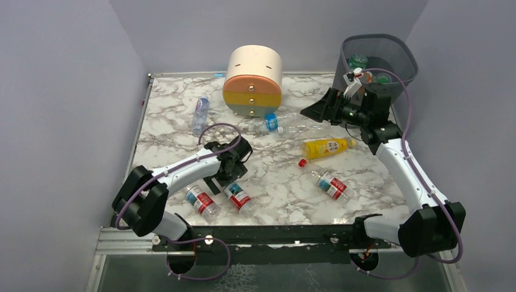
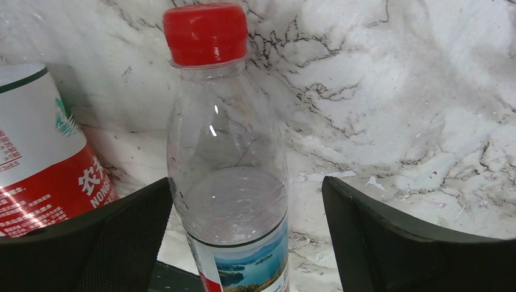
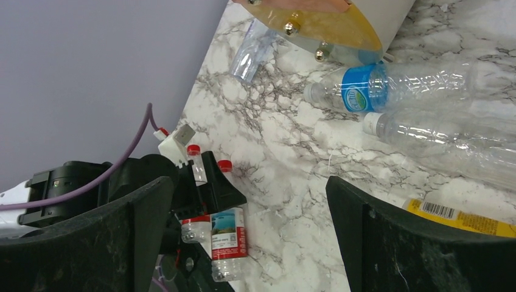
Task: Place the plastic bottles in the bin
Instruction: Pick up the plastic bottle at the center of the board.
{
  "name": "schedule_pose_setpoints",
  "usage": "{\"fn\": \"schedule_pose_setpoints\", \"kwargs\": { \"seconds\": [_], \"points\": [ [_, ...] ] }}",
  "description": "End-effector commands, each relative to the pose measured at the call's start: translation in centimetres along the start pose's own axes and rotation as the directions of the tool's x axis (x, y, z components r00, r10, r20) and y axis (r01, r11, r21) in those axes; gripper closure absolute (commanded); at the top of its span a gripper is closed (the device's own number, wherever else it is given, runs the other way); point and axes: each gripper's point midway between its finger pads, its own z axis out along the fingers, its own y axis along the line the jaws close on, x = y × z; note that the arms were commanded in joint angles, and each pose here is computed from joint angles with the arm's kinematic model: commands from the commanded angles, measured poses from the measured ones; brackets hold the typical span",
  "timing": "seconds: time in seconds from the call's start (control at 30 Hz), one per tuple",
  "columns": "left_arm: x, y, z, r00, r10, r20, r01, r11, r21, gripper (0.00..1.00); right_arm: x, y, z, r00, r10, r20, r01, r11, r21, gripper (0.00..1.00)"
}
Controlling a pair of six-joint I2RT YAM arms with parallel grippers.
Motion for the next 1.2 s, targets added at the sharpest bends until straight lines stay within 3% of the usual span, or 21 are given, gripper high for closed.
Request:
{"fn": "schedule_pose_setpoints", "kwargs": {
  "seconds": [0.0, 0.33, 0.83, 1.03, 1.17],
  "points": [
    [0.0, -1.4, 0.3, 1.000, 0.000, -0.005, 0.000, 0.999, 0.055, 0.05, 1.0, -0.2, 0.4, 0.999, -0.015, -0.032, 0.014, 1.000, -0.024, 0.00],
    [-0.3, -2.5, -0.3, 1.000, -0.010, 0.006, 0.009, 0.991, 0.133, 0.29, 2.9, -1.6, 1.0, 0.996, 0.003, -0.087, -0.004, 1.000, -0.011, 0.00],
    [0.7, -2.7, 0.9, 0.999, 0.039, -0.029, -0.035, 0.990, 0.136, 0.23, 4.5, -2.2, 1.7, 0.990, 0.020, -0.138, -0.022, 1.000, -0.012, 0.00],
    [1.1, -3.1, 0.9, 0.998, 0.048, -0.039, -0.040, 0.982, 0.185, 0.41, 5.2, -2.5, 2.1, 0.987, 0.025, -0.160, -0.027, 1.000, -0.009, 0.01],
    [1.2, -3.3, 0.8, 0.997, 0.057, -0.044, -0.047, 0.978, 0.202, 0.43, 5.5, -2.6, 2.3, 0.985, 0.022, -0.172, -0.023, 1.000, -0.005, 0.00]
  ]
}}
